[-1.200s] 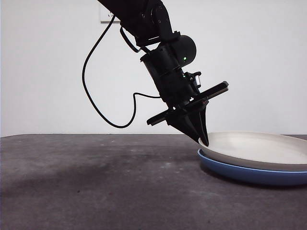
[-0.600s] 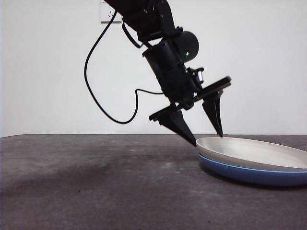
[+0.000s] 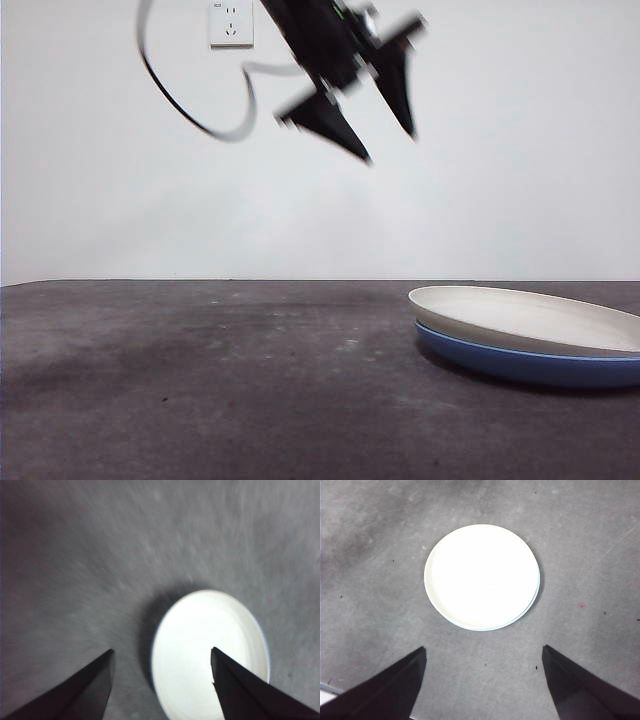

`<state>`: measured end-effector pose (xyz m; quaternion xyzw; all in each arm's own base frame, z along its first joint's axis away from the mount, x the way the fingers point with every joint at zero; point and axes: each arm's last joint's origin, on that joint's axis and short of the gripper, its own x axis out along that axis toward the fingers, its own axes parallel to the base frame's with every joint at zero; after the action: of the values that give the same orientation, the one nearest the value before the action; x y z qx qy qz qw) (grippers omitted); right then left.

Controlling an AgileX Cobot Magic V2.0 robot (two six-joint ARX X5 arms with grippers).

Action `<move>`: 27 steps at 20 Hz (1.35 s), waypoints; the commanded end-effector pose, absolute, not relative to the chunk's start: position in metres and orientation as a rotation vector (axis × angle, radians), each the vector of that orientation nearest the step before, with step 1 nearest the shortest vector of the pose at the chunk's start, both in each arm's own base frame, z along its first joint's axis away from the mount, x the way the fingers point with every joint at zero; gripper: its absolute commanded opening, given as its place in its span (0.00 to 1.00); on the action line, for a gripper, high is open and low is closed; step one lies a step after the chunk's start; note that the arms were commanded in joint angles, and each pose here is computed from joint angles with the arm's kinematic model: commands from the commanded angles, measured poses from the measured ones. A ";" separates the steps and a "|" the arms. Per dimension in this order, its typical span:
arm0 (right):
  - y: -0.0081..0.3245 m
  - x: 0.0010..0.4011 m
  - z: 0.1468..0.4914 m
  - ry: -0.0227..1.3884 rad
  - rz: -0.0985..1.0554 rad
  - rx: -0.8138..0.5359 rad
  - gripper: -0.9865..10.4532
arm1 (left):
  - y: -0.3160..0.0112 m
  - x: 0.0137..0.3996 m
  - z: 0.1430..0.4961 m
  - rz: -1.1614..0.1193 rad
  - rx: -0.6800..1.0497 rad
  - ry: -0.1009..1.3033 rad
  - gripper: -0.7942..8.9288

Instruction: Pick up the white plate, put it on the blue plate, put it on desk

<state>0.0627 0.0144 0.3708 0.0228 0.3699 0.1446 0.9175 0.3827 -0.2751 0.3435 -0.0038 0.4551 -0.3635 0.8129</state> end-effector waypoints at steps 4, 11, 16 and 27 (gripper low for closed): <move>0.015 0.064 0.378 0.717 0.297 0.054 0.41 | -0.203 0.345 0.436 -0.699 0.050 0.776 0.40; 0.015 0.068 0.379 0.696 0.295 0.060 0.41 | -0.146 0.300 0.471 -0.642 0.083 0.818 0.40; 0.016 0.070 0.379 0.703 0.296 0.060 0.41 | -0.134 0.269 0.458 -0.719 0.094 0.885 0.40; 0.017 0.075 0.377 0.735 0.304 0.082 0.41 | -0.103 0.180 0.375 -0.955 0.013 0.842 0.40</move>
<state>0.0742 0.0164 0.3726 0.0341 0.3642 0.1468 0.9191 0.1788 -0.1013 0.3724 -0.0012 0.4045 -0.4340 0.8050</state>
